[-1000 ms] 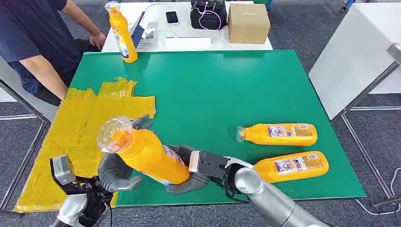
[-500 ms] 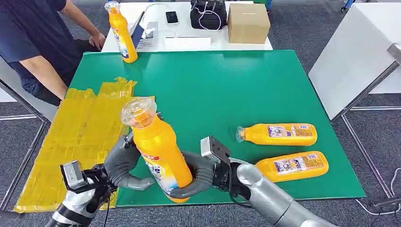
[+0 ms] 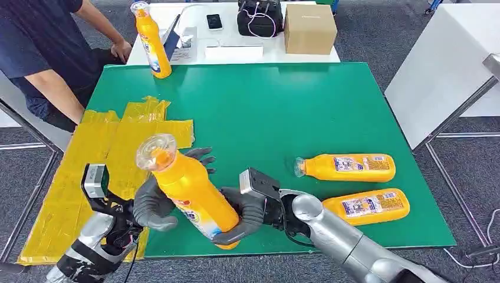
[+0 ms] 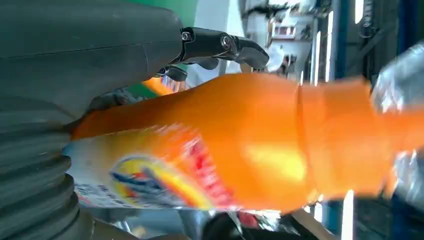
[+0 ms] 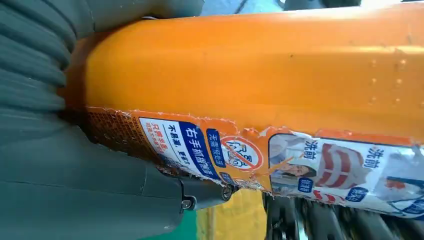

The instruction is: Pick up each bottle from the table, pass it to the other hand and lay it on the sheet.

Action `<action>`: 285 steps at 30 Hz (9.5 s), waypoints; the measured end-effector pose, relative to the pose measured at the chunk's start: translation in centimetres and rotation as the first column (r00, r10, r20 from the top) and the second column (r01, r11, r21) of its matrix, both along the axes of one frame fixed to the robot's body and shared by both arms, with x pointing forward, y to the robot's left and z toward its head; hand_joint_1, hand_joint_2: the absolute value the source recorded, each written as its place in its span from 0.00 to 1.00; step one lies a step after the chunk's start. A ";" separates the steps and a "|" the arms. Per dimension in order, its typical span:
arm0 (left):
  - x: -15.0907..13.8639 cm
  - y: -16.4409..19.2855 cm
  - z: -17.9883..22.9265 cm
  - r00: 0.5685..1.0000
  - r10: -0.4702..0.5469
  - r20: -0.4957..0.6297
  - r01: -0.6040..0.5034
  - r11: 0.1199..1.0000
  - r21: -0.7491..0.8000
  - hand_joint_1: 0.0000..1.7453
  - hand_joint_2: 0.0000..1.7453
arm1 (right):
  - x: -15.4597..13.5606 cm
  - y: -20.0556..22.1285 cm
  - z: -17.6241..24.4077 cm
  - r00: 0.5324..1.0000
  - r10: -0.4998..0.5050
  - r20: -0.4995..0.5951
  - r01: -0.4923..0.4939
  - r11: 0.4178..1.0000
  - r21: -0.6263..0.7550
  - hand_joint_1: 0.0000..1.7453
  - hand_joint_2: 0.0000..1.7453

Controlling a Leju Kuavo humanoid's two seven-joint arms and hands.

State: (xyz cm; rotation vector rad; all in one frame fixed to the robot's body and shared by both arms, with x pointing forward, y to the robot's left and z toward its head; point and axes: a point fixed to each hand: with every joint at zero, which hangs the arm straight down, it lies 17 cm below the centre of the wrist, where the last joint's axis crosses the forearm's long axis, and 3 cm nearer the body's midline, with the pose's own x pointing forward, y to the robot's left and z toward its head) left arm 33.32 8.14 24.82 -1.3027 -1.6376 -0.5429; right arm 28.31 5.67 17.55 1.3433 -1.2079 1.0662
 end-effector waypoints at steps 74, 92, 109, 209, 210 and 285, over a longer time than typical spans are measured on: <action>9.6 25.9 -17.2 0.291 -0.078 0.954 -0.831 -0.514 0.211 1.00 1.00 | 0.3 -28.2 0.5 0.249 -0.506 0.826 0.897 0.441 0.000 0.00 1.00; 9.6 20.2 -20.8 0.413 0.001 0.911 -0.863 -0.318 0.392 0.00 1.00 | -0.6 -34.3 -1.7 0.301 -0.372 0.878 0.929 0.321 -0.183 0.00 1.00; 9.9 17.9 -14.2 0.318 0.278 0.906 -0.920 -0.142 0.366 0.00 0.00 | 2.1 -42.7 -5.7 0.284 -0.212 0.935 0.958 0.088 -0.271 0.00 1.00; 9.2 10.9 -7.7 0.682 0.729 0.059 -0.717 0.651 0.250 0.00 1.00 | 3.1 -32.5 -16.9 0.775 -0.424 0.469 0.629 0.589 -0.507 1.00 1.00; 9.1 10.7 -7.0 0.696 0.718 -0.009 -0.702 0.683 0.200 0.00 1.00 | 2.6 -30.1 -14.6 0.785 -0.505 0.358 0.618 0.670 -0.410 1.00 1.00; 4.1 2.8 -0.6 0.755 0.655 0.005 -0.655 0.755 0.046 0.00 1.00 | 9.9 -4.6 -4.8 0.370 -0.489 0.790 0.816 0.578 -0.024 1.00 1.00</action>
